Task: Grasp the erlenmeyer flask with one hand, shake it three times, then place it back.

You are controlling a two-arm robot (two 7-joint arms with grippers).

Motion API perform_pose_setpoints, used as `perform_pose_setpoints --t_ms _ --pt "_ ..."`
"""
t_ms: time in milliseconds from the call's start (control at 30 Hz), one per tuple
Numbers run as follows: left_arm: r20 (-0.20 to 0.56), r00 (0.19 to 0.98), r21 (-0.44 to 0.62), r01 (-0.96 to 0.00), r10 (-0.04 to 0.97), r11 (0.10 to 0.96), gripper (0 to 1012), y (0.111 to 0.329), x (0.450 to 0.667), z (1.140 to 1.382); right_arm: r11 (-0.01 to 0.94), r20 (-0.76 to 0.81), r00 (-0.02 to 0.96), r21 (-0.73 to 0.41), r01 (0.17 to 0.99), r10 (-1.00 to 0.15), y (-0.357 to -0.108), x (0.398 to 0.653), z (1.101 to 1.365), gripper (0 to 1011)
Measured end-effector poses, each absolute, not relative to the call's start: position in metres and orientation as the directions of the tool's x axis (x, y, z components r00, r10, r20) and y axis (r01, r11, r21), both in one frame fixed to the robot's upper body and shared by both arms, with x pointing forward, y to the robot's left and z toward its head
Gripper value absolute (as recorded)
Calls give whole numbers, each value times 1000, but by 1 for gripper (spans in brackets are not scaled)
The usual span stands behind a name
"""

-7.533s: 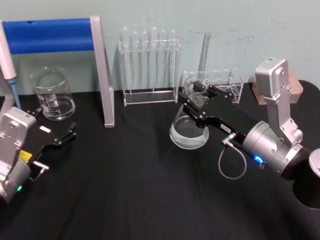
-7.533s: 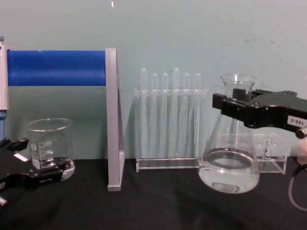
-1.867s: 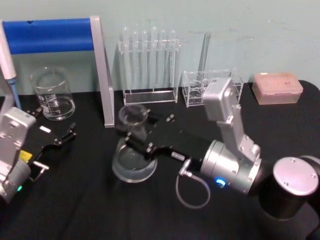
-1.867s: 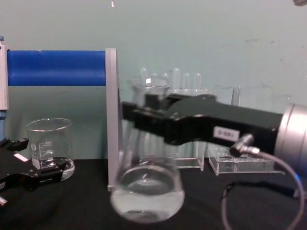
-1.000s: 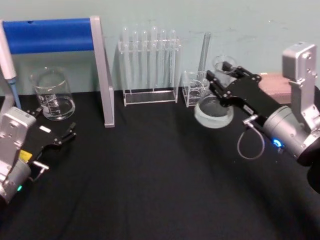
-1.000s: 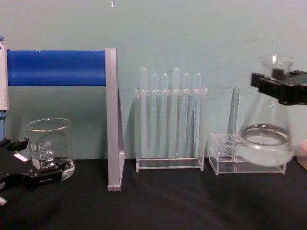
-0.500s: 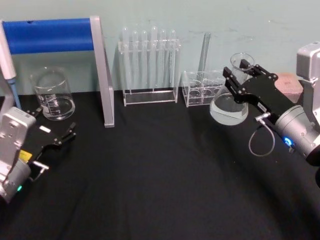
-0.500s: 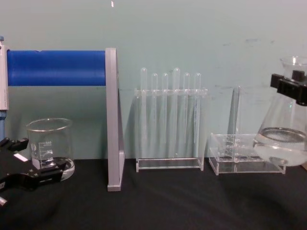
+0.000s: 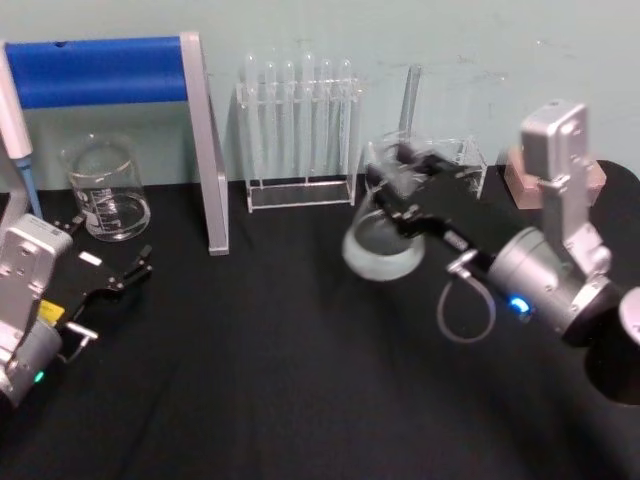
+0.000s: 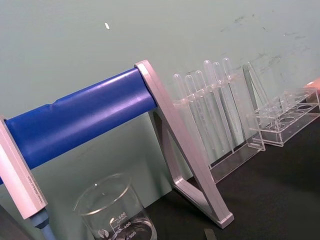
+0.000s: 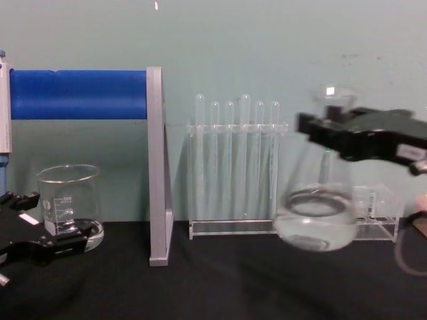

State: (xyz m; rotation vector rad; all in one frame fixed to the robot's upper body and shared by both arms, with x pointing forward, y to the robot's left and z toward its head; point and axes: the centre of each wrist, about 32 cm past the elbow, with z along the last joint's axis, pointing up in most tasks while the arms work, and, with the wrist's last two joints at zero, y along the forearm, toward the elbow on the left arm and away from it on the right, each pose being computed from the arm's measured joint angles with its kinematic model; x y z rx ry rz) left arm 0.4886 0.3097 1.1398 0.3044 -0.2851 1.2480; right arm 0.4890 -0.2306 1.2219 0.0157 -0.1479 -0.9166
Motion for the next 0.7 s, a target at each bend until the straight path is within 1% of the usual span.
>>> perform_pose_setpoints --t_ms 167,300,367,567,700 --pt "374 292 70 -955 880 287 1001 310 489 1140 699 120 690 63 712 -714 -213 484 1222 456" --pt "374 292 70 -955 880 287 1001 310 489 1140 745 120 737 57 664 -666 -203 481 1222 456" --pt "374 292 70 -955 880 287 1001 310 489 1140 787 120 779 51 615 -616 -194 477 1222 456" --pt "374 292 70 -955 880 287 1001 310 489 1140 849 121 841 36 527 -528 -180 471 1221 456" --pt "374 292 70 -955 880 287 1001 310 489 1140 872 121 864 29 489 -489 -174 468 1221 456"
